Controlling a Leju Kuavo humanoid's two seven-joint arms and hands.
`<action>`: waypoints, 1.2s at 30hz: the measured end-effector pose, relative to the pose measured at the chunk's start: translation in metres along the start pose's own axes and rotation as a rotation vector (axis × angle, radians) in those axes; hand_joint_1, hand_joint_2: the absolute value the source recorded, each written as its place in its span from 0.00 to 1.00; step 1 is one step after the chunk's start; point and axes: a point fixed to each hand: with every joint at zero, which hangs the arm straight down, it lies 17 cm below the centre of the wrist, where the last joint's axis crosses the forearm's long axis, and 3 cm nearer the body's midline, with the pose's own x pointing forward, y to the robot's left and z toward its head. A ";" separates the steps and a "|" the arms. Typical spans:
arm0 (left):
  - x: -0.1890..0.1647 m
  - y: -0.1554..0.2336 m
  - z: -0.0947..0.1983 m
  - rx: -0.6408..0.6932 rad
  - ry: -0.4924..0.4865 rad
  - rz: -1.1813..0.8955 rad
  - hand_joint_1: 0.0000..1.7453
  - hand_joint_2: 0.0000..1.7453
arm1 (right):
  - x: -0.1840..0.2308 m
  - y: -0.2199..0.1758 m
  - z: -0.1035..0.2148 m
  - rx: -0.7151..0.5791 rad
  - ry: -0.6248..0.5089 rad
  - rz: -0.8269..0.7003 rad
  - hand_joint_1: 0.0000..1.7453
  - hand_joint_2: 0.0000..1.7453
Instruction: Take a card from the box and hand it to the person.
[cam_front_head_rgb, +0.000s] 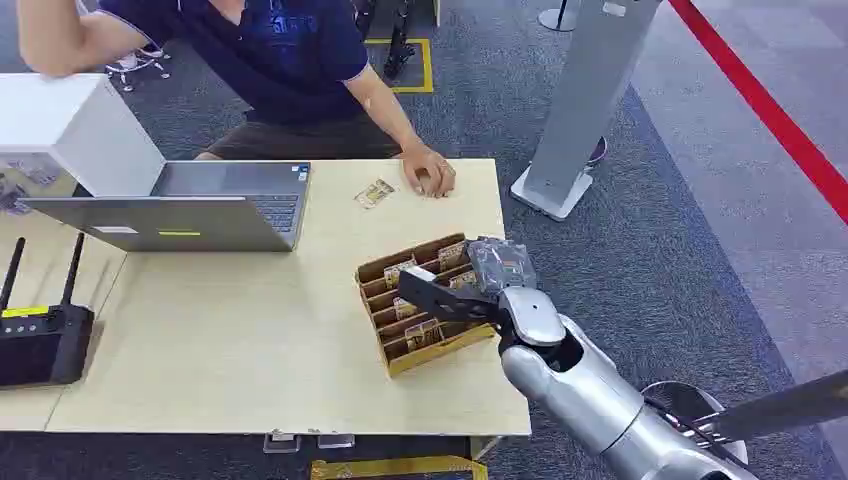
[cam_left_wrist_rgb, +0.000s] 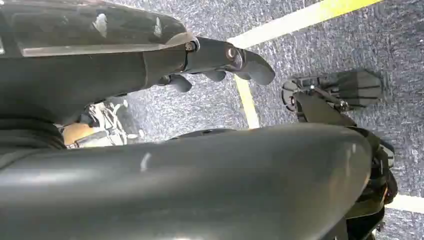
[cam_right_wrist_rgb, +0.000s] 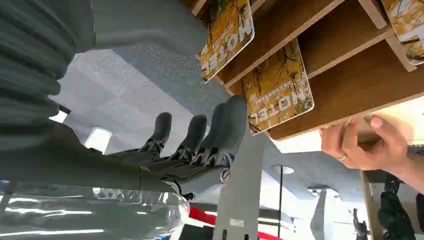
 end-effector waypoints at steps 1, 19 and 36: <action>0.000 0.000 0.000 0.000 0.000 0.000 0.00 0.00 | 0.000 0.000 0.000 0.000 0.000 0.000 0.50 1.00; -0.001 0.001 0.000 0.003 0.005 0.000 0.00 0.00 | -0.002 0.006 0.001 0.006 0.003 -0.005 0.46 1.00; -0.001 0.000 0.000 0.002 0.006 -0.003 0.00 0.00 | -0.004 0.021 0.008 0.032 0.012 -0.016 0.64 1.00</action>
